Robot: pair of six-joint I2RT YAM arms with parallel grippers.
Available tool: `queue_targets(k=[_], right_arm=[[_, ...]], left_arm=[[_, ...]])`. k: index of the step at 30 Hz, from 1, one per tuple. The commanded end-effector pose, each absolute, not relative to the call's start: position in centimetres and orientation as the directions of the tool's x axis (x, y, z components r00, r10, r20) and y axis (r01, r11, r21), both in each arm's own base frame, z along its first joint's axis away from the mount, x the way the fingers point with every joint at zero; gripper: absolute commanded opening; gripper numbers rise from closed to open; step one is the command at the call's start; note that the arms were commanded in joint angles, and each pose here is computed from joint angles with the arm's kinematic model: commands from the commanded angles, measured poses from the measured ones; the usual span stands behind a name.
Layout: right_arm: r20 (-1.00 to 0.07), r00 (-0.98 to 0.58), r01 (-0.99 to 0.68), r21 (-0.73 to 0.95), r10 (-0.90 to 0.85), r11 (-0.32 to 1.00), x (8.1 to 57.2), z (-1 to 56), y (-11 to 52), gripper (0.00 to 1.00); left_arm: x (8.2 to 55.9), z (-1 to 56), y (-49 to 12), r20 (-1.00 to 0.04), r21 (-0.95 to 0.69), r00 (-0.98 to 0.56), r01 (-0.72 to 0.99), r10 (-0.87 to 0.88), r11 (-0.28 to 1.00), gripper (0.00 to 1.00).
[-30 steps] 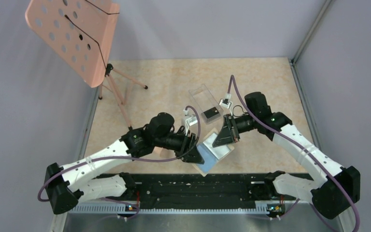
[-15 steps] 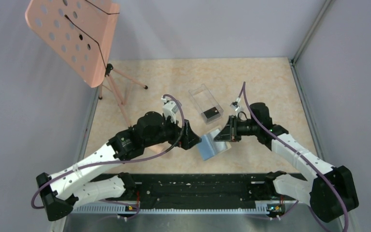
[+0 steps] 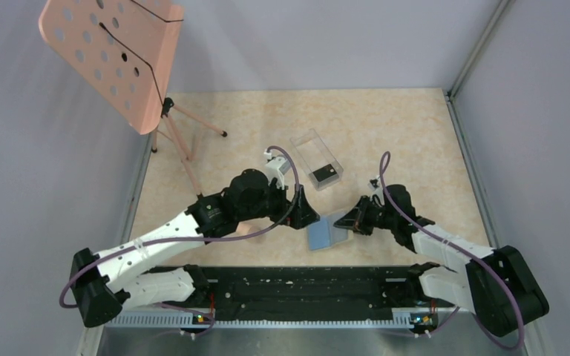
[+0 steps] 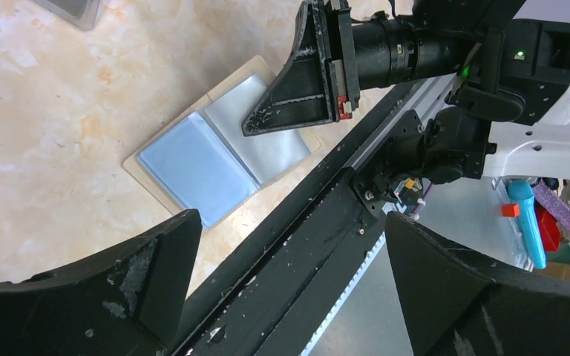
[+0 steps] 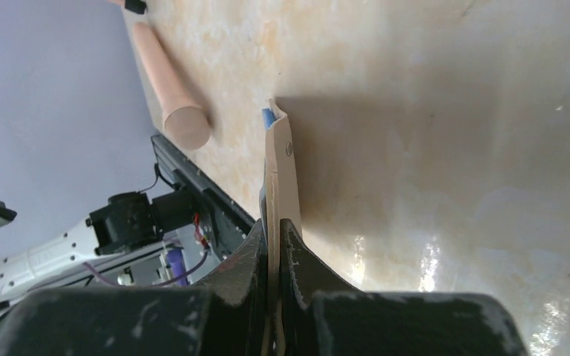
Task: Put the credit cards into the card holder
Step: Open the card holder at the center of the board.
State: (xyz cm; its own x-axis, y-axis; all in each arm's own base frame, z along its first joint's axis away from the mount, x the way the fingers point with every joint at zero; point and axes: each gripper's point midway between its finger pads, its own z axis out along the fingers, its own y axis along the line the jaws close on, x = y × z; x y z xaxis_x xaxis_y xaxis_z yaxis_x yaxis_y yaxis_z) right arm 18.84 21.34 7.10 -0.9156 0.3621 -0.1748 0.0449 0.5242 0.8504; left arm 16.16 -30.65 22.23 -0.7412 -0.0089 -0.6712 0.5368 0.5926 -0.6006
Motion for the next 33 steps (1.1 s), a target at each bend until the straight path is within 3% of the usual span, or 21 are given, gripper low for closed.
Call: queue_targets(k=[1,7,10,14,19,28,33], right_arm=[[-0.209,-0.886,0.065,0.828,0.414,0.557,20.4,6.3,20.6,0.0],[-0.135,-0.905,0.169,0.757,0.404,0.631,19.0,3.0,19.6,0.12],[-0.115,-0.91,0.201,0.719,0.399,0.665,18.9,2.0,19.1,0.35],[-0.114,-0.919,0.231,0.624,0.379,0.747,18.6,1.1,17.6,0.75],[-0.214,-0.911,0.198,0.524,0.353,0.828,19.8,2.5,15.6,0.97],[-0.453,-0.859,0.055,0.381,0.238,0.923,21.6,8.6,12.5,0.97],[-0.454,-0.873,-0.098,0.521,0.178,0.848,21.1,11.6,15.8,0.65]], left_arm=[[16.4,22.2,-32.1,-0.662,-0.627,-0.75,0.548,-0.007,0.555,0.99],[16.4,20.5,-33.0,-0.626,-0.637,-0.78,0.53,0.027,0.559,0.99],[16.3,20.1,-33.3,-0.618,-0.637,-0.785,0.533,0.045,0.557,0.99],[16.2,19.5,-33.3,-0.61,-0.634,-0.79,0.532,0.06,0.562,0.99],[16.2,18.9,-33.0,-0.598,-0.629,-0.799,0.518,0.065,0.58,0.99],[16.6,16.9,-31.3,-0.554,-0.584,-0.831,0.435,0.056,0.685,0.99],[16.0,15.1,-31.4,-0.499,-0.587,-0.863,0.407,0.083,0.7,0.98]])
